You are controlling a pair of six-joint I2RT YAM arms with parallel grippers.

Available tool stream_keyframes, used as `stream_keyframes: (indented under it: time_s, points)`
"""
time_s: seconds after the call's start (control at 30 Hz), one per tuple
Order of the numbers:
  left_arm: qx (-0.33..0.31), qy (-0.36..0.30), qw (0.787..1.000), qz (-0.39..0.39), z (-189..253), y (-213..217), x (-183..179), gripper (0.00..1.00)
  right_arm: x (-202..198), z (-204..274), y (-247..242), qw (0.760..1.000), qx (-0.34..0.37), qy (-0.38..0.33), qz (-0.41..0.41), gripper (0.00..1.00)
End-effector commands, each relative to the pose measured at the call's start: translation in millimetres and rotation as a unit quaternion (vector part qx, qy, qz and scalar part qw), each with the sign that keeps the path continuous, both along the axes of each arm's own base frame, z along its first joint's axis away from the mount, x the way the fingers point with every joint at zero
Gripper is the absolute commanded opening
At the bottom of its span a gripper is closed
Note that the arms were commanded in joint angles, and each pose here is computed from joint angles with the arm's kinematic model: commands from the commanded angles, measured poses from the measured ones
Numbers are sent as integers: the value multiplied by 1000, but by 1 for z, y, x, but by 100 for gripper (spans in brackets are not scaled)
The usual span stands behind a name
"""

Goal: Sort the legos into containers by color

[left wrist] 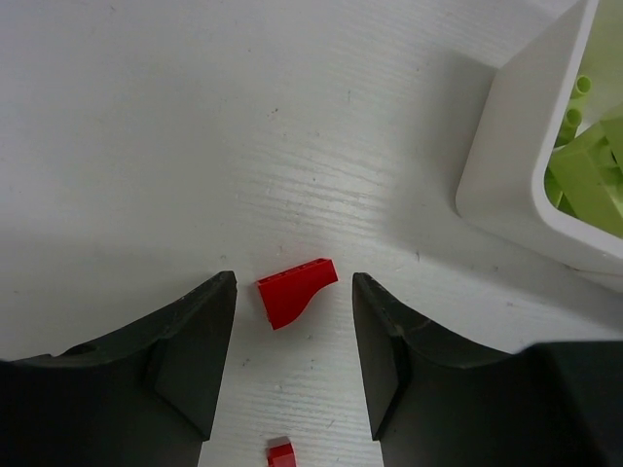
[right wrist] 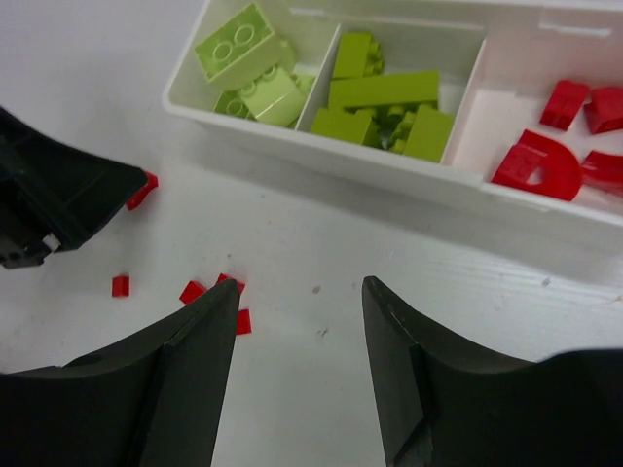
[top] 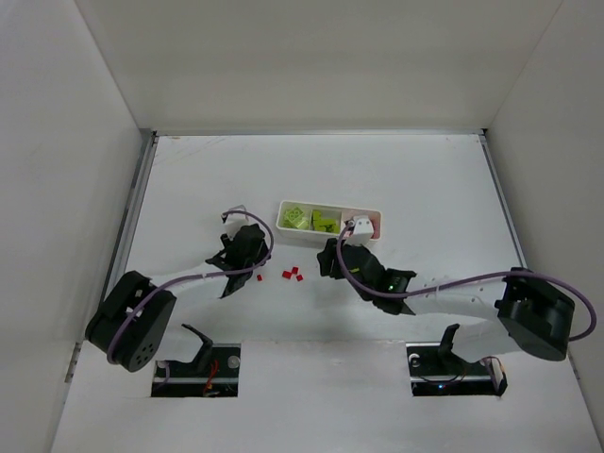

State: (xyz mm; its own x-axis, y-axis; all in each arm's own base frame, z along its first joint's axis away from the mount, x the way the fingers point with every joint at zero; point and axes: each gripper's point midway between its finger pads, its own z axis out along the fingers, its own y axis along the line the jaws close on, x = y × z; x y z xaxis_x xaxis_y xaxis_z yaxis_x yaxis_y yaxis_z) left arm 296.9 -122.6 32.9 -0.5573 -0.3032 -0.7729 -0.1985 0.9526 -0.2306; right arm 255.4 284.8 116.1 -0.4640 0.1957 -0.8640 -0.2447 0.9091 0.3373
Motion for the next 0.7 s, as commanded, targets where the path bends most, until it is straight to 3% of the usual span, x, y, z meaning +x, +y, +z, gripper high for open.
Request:
stream_keyframes:
  time_s: [0.0,0.3,0.67]
  points:
    - [-1,-15,1000,-2,8,-6,12,49,-8,0,16,1000,22,0,6,60]
    - [31,3,999,6,-10,-5,14,47,-22,-19,43,999,15,18,34,61]
    - [36,-2,999,-5,-7,-10,10,27,-36,-51,74,994,-38,36,91,63]
